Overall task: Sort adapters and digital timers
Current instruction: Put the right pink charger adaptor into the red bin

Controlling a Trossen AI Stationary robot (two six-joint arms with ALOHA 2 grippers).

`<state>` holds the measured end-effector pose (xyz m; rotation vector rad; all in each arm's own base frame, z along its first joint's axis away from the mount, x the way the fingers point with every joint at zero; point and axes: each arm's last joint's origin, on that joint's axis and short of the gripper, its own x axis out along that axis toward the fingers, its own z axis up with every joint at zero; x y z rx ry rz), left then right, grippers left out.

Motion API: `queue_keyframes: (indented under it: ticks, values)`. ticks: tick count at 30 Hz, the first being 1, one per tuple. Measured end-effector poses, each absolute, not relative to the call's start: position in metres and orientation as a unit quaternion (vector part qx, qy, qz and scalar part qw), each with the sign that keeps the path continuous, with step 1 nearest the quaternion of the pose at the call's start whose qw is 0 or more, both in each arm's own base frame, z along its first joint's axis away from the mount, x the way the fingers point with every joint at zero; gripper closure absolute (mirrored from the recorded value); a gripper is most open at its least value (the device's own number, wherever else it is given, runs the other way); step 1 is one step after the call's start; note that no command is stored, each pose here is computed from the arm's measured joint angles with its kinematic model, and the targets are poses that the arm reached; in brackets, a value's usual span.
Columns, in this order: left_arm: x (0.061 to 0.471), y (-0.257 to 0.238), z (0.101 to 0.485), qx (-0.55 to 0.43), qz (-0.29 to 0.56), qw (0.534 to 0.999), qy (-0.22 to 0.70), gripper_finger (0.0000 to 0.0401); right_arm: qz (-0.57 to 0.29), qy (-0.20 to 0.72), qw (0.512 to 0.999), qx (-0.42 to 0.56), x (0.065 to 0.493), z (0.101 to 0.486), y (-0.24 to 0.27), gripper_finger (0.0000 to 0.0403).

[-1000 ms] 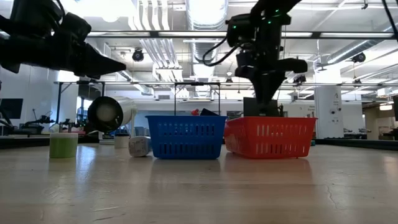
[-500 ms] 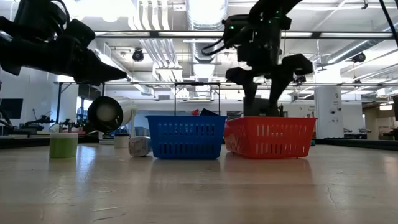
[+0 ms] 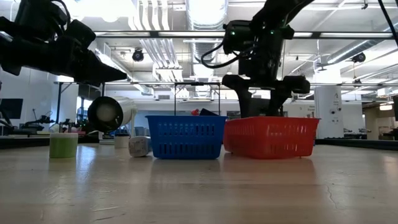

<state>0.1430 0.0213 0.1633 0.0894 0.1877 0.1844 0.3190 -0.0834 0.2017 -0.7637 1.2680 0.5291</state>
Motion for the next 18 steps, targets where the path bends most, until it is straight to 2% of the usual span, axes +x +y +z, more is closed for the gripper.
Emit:
queue_keyframes:
  ticks: [18]
  values:
    - [0.143,0.021,0.163,0.046,0.092,0.990,0.094,0.0389,0.237,0.593,0.708,-0.301,0.316,0.188,-0.100,0.0138]
